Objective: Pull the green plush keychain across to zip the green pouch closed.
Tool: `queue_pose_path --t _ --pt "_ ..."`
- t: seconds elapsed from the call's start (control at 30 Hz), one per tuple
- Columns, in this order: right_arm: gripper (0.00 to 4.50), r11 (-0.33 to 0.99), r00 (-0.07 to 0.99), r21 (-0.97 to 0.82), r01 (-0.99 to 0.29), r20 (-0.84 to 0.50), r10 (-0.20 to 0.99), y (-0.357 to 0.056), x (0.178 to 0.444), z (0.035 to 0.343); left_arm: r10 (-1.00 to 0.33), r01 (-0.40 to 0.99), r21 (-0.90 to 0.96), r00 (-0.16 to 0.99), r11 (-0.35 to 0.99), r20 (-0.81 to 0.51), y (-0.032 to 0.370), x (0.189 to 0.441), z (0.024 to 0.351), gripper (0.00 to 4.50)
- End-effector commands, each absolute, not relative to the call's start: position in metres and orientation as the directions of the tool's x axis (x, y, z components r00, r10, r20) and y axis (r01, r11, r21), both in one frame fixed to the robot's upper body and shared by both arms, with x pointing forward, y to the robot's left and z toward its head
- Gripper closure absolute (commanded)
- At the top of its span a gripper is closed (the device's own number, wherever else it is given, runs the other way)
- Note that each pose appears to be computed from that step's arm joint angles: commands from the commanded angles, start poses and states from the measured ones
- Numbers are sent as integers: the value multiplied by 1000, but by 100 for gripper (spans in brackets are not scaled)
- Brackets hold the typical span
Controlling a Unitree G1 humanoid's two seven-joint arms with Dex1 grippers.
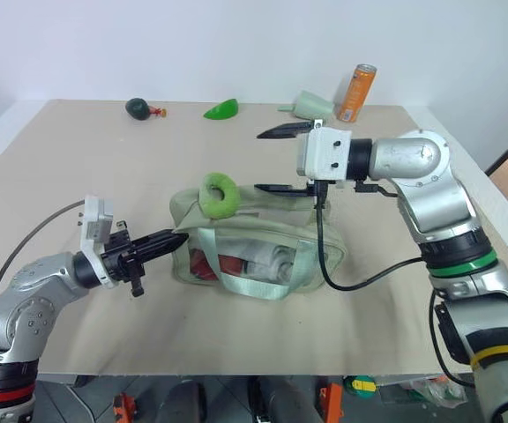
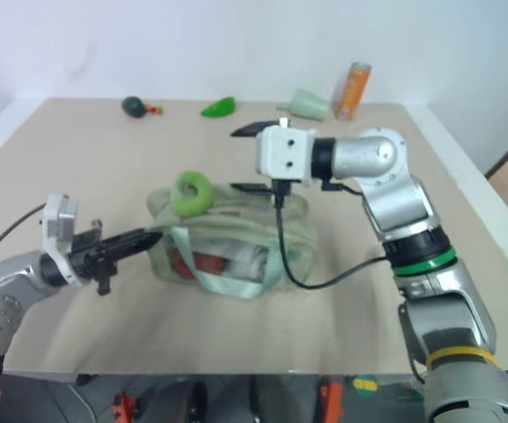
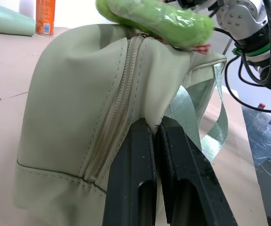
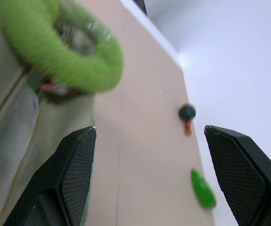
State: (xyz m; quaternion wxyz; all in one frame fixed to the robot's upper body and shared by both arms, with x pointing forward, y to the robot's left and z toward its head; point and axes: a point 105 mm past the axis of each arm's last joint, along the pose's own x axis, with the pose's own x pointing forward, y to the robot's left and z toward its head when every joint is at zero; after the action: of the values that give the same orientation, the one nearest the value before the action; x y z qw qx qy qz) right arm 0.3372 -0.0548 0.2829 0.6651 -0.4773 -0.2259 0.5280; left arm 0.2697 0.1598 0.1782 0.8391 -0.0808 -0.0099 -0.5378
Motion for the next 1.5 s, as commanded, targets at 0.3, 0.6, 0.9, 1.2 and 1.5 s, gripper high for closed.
queue_pose_path --t 0.3,0.6,0.9,1.2,1.5 --pt "71 -154 168 -807 -570 -298 940 -53 308 288 -906 907 -148 411 395 100 151 265 175 450" --pt "71 -182 136 -811 -557 -305 942 -46 301 292 -904 905 -150 414 397 104 151 266 176 450" --pt "71 -187 60 -820 -540 -260 964 -18 291 292 -903 903 -156 418 400 103 149 266 173 450" --pt "284 -196 33 -812 -550 -255 966 -12 290 286 -895 897 -159 432 413 111 149 265 172 450" --pt "447 -209 43 -794 -571 -283 958 -18 292 281 -889 893 -160 440 420 125 151 266 175 450"
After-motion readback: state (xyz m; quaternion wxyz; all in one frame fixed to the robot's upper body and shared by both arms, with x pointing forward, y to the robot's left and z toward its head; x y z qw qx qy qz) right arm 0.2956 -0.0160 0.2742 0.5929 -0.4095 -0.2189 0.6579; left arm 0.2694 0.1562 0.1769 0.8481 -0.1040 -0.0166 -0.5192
